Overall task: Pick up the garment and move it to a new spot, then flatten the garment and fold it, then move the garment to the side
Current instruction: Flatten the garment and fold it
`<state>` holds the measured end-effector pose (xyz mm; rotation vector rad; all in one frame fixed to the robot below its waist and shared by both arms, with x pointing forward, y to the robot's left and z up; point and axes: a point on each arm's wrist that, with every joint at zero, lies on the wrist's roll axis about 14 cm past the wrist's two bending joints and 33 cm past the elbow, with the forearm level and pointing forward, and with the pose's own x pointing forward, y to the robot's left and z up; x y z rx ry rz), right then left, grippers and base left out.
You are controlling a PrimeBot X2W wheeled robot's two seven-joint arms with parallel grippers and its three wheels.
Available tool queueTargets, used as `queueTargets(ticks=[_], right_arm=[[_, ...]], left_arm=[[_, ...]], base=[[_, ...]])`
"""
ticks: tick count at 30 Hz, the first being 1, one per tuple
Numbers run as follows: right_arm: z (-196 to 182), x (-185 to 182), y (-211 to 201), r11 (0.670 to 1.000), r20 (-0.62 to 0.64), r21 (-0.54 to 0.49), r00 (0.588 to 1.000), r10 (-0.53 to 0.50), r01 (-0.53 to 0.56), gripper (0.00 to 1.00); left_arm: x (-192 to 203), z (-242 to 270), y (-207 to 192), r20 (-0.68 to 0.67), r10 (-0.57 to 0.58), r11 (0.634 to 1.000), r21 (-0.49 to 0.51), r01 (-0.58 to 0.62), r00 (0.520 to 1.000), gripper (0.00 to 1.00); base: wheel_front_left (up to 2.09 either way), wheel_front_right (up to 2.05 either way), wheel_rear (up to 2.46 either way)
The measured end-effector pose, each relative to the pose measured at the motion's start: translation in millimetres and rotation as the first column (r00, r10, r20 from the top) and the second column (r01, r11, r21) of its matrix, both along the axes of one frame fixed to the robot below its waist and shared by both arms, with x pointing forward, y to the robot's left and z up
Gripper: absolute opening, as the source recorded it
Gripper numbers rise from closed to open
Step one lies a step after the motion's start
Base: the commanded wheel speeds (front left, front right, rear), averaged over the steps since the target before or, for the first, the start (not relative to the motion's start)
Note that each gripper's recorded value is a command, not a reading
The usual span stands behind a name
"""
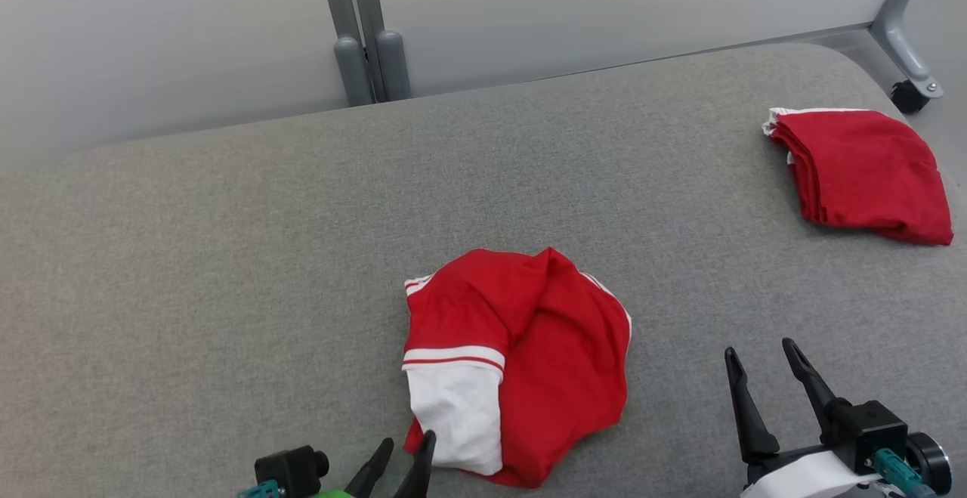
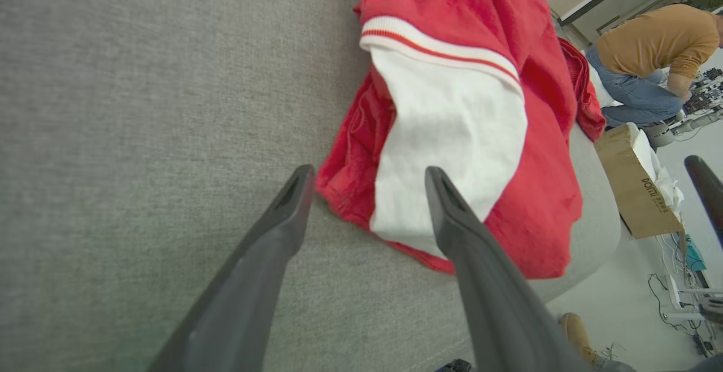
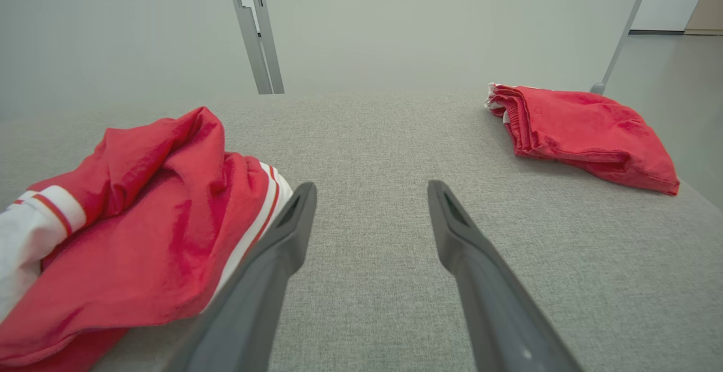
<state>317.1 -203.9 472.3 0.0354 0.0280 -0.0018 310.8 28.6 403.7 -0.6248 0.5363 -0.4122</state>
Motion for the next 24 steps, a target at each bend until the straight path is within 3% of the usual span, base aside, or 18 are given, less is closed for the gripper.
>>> queueTargets(ticks=[12, 13, 14, 19, 24], right_arm=[[-10, 5, -6, 1.000, -0.036, 0.000, 0.999, -0.021, 0.021, 1.00], [-11, 4, -8, 1.000, -0.042, 0.000, 0.999, -0.029, 0.029, 1.00], [-12, 3, -10, 0.999, -0.045, 0.002, 0.998, -0.036, 0.036, 1.00], [-14, 3, -14, 0.999, -0.050, 0.002, 0.998, -0.047, 0.047, 1.00], [-14, 5, -15, 0.998, -0.050, 0.017, 0.997, -0.058, 0.059, 1.00]], left_arm=[[23, 3, -17, -0.015, -0.059, 0.998, -0.027, 0.058, 0.998, 1.00], [23, 4, -22, -0.033, -0.064, 0.996, -0.064, 0.062, 0.997, 0.44], [21, 4, -26, -0.051, -0.075, 0.994, -0.085, 0.071, 0.996, 0.00], [26, 13, -30, -0.038, -0.087, 0.989, -0.126, 0.082, 0.995, 0.00], [56, 60, -27, 0.116, -0.045, 0.981, -0.180, 0.066, 0.992, 0.00]], base=[[0.00, 0.00, 0.00], [0.00, 0.00, 0.00], [0.00, 0.00, 0.00], [0.00, 0.00, 0.00], [0.00, 0.00, 0.00]])
